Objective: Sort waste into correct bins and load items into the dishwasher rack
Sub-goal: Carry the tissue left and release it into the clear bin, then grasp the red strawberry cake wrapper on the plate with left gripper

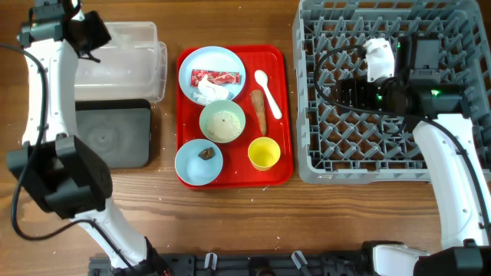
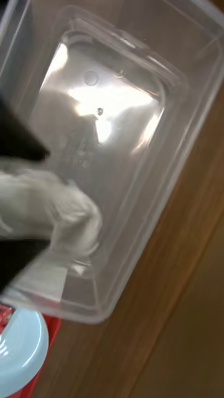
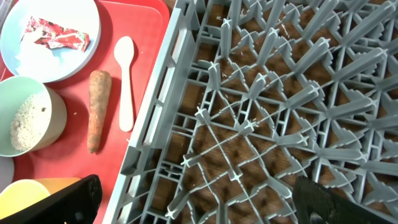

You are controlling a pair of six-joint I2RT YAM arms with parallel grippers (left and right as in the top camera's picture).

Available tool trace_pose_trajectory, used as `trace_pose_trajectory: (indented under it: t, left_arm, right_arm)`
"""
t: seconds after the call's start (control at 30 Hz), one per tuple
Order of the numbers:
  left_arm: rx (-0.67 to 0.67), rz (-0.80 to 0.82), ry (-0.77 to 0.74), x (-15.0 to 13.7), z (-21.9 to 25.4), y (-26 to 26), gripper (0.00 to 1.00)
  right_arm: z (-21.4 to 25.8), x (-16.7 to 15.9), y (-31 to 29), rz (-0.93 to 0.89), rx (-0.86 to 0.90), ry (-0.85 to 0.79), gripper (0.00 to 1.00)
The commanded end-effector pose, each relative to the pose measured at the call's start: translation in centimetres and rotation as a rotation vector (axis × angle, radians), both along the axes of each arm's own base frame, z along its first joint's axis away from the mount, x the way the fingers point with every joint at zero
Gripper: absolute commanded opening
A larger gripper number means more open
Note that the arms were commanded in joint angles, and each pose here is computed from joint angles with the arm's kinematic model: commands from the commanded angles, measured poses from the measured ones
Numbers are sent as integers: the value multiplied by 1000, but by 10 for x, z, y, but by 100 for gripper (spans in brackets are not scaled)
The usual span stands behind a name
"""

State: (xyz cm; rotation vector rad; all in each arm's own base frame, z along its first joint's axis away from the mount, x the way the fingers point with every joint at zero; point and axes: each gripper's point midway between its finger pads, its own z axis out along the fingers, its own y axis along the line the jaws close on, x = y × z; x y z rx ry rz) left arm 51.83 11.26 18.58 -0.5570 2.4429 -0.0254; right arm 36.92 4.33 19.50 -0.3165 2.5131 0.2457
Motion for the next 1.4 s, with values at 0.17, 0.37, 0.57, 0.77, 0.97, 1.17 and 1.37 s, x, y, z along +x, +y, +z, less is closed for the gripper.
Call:
trace_pose_trajectory:
  t: [0.17, 0.37, 0.57, 0.77, 0.97, 1.17, 1.37]
  left_arm:
    - [-17, -17, 5, 3, 1, -3, 100]
    - [-132, -117, 58, -14, 14, -107, 100]
    - [-189, -91, 162, -25, -23, -210, 100]
    - [-231, 168, 254, -24, -102, -255, 100]
    - [-235, 190, 290, -17, -149, -268, 100]
    - [-235, 208, 304, -15, -171, -268, 100]
    - [-211, 220, 357, -20, -203, -265, 98]
  right_arm:
    - [6, 5, 3, -3, 26, -13, 100]
    - [7, 7, 3, -3, 26, -19, 100]
    - [6, 5, 3, -4, 26, -12, 100]
    - [6, 5, 3, -3, 26, -11, 100]
    - [5, 4, 3, -4, 26, -6, 100]
    - [4, 3, 3, -4, 26, -3, 100]
    - [4, 3, 3, -4, 26, -3, 100]
